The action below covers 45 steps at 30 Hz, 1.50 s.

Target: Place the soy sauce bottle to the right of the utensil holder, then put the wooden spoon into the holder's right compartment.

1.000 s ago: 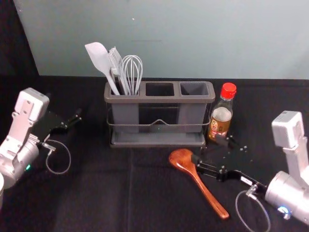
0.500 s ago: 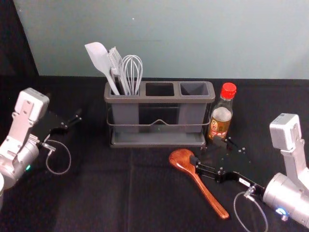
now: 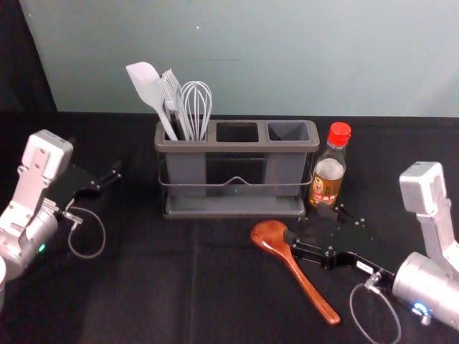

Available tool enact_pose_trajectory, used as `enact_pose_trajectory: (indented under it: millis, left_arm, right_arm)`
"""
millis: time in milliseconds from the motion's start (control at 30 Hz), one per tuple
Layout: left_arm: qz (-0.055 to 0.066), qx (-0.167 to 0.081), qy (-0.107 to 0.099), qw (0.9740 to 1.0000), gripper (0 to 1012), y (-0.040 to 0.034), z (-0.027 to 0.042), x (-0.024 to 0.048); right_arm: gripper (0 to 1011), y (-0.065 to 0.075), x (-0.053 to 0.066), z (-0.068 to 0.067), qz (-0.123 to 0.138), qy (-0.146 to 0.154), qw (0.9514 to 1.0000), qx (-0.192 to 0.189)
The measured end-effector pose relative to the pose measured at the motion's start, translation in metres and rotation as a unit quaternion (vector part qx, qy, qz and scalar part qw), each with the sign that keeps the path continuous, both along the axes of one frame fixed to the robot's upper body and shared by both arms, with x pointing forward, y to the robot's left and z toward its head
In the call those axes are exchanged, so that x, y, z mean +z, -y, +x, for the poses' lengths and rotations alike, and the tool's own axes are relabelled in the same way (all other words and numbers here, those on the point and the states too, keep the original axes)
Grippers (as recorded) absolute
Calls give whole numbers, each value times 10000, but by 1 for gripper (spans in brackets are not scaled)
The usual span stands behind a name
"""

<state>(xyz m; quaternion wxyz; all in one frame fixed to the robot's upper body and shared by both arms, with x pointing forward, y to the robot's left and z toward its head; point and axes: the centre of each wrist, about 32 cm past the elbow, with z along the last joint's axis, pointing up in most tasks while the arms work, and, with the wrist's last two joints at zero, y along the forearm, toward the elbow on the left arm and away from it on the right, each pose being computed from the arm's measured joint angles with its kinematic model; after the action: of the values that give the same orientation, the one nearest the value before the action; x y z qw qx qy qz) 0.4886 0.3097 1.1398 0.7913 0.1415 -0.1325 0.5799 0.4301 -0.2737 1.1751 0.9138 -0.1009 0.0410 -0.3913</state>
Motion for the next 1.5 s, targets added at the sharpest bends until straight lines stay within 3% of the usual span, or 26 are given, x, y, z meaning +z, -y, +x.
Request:
enact_pose_trajectory:
  millis: [33, 133, 233, 300, 367, 467, 600, 667, 767, 1033, 1267, 1500]
  left_arm:
    - [0, 0, 0, 10000, 1005, 0, 0, 0]
    - [0, 0, 0, 10000, 1005, 0, 0, 0]
    - [0, 0, 0, 10000, 1005, 0, 0, 0]
    - [0, 0, 0, 10000, 1005, 0, 0, 0]
    - [0, 0, 0, 10000, 1005, 0, 0, 0]
    - [0, 0, -1, 10000, 1005, 0, 0, 0]
    - [0, 0, 0, 10000, 1005, 0, 0, 0]
    - [0, 0, -1, 10000, 1005, 0, 0, 0]
    - [0, 0, 0, 10000, 1005, 0, 0, 0]
    - [0, 0, -1, 10000, 1005, 0, 0, 0]
    - [0, 0, 0, 10000, 1005, 0, 0, 0]
    - [0, 0, 0, 10000, 1005, 0, 0, 0]
  right_arm:
    - [1003, 0, 0, 0, 0, 0, 10000, 0]
    - [1003, -42, 113, 31, -235, -425, 9988, -83]
    - [1002, -101, 221, 42, -454, -663, 9966, -163]
    - [1003, -202, 379, 55, -792, -999, 9915, -263]
    - [1003, -229, 418, 58, -875, -1070, 9900, -295]
    - [1003, -352, 573, 69, -1178, -1338, 9832, -398]
    - [1003, -535, 779, 108, -1588, -1715, 9707, -561]
    - [1003, -589, 833, 137, -1687, -1826, 9668, -594]
    - [1002, -714, 928, 239, -1924, -2071, 9568, -677]
    - [1003, -902, 966, 469, -2143, -2349, 9454, -715]
    - [1003, -1051, 916, 647, -2180, -2444, 9423, -694]
    - [1003, -1168, 865, 730, -2198, -2474, 9408, -734]
